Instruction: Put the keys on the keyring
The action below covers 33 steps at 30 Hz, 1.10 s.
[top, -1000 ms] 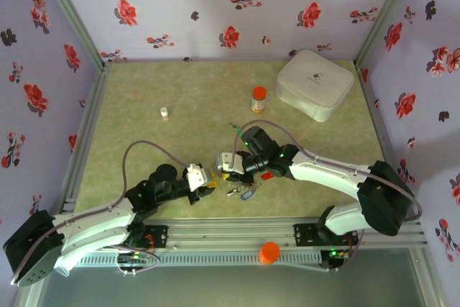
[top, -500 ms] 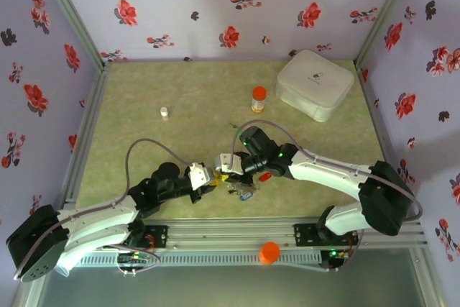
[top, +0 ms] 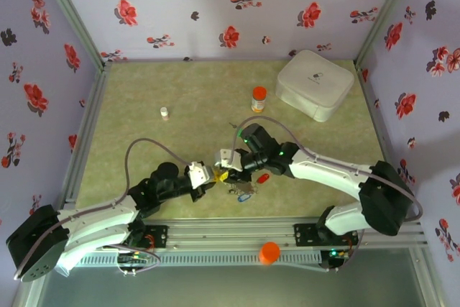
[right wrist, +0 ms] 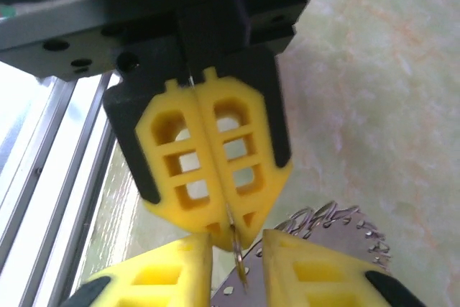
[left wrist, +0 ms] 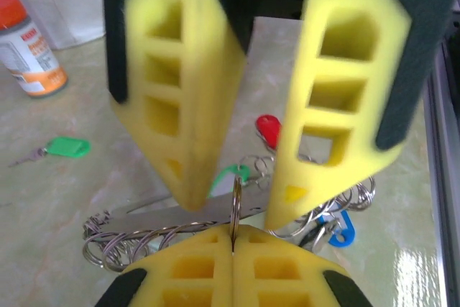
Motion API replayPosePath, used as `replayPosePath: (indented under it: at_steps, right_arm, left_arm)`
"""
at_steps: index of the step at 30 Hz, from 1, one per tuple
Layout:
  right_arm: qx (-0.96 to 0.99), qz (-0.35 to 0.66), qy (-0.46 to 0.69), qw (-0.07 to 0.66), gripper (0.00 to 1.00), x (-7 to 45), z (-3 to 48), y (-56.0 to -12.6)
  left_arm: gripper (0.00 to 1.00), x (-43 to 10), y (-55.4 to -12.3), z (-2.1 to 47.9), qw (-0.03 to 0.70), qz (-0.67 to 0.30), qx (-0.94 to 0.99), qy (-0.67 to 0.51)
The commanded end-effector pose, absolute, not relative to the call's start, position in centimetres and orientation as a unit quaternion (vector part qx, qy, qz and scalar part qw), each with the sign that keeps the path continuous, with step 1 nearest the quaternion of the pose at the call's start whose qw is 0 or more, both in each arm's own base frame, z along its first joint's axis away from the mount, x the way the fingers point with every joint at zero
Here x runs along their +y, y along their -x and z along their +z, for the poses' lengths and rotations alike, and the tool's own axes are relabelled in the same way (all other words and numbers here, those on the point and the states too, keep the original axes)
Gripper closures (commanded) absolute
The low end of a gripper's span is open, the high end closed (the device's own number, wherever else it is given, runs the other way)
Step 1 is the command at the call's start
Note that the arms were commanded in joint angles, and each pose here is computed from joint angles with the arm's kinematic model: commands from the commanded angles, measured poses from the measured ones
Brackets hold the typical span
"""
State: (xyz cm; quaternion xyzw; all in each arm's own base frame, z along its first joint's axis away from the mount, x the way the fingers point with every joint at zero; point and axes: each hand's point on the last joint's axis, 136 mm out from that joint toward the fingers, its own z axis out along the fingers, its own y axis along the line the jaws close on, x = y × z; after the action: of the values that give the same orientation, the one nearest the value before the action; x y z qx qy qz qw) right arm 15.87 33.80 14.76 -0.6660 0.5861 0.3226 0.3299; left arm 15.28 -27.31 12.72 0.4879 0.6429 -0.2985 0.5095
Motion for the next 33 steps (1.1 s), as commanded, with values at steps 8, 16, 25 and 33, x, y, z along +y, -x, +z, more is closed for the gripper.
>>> replayPosePath:
  at_steps: [8,16,25,33]
  right_arm:
    - [0.585,0.409,0.565,0.415,0.68,31.6,18.4,-18.0]
    - [0.575,0.447,0.558,0.398,0.72,32.7,17.5,-18.2]
    - [0.566,0.483,0.557,0.369,0.72,33.4,17.1,-17.5]
    - [0.559,0.491,0.558,0.367,0.83,34.0,17.2,-17.4]
  left_arm:
    - [1.00,-26.8,-16.7,15.9,0.588,-0.326,0.606,-0.426]
    - [1.00,-26.8,-16.6,16.6,0.604,-0.345,0.588,-0.413]
    - [1.00,-26.8,-16.7,17.1,0.610,-0.353,0.583,-0.404]
    - [1.00,-26.8,-16.6,17.3,0.610,-0.357,0.581,-0.404]
